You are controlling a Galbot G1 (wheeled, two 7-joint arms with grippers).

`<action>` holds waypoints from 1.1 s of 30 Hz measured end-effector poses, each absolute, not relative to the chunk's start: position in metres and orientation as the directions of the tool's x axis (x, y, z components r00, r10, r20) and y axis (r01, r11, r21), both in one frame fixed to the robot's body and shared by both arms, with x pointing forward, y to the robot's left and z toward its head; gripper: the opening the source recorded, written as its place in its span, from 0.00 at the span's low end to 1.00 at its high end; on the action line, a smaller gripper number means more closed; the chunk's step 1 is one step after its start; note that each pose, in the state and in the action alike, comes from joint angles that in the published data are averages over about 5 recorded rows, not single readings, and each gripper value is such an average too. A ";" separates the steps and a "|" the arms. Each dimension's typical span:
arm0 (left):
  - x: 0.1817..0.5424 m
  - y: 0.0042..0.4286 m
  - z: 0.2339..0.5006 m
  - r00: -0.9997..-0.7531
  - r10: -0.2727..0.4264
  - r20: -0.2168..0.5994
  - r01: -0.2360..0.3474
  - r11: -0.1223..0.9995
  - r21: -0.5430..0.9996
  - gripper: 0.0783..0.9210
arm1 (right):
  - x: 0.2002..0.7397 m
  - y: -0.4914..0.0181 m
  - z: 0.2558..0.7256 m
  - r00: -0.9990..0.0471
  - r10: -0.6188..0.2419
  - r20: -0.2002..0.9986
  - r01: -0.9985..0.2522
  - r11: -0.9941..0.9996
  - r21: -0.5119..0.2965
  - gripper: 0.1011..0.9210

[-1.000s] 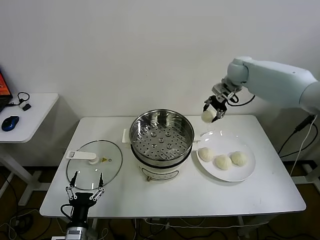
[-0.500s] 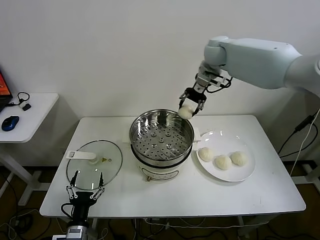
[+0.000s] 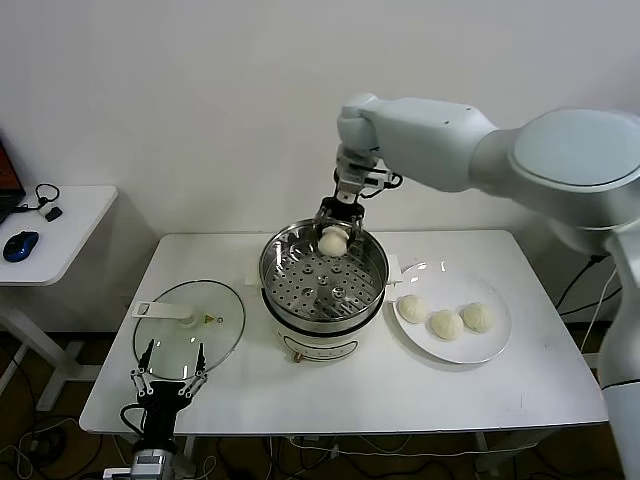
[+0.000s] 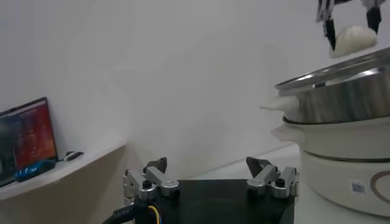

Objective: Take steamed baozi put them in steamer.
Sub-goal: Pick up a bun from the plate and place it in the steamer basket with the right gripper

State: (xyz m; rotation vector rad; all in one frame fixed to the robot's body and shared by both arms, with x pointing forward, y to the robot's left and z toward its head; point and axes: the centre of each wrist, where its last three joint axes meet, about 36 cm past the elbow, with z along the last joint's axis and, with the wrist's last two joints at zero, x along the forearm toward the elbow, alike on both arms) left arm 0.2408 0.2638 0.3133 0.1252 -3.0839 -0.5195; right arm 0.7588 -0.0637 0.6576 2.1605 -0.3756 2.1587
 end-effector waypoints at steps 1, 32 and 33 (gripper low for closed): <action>0.241 0.264 0.313 -0.997 -0.081 -0.002 -0.078 0.942 0.328 0.88 | 0.760 -0.061 0.654 -0.017 -0.123 0.992 -0.217 -0.968 -0.123 0.64; 0.241 0.263 0.312 -0.997 -0.081 -0.006 -0.078 0.941 0.328 0.88 | 0.776 -0.063 0.630 -0.048 -0.179 0.983 -0.282 -0.941 -0.185 0.88; 0.241 0.263 0.313 -0.997 -0.081 -0.006 -0.078 0.941 0.329 0.88 | 0.776 -0.066 0.634 -0.045 -0.180 0.983 -0.287 -0.940 -0.186 0.88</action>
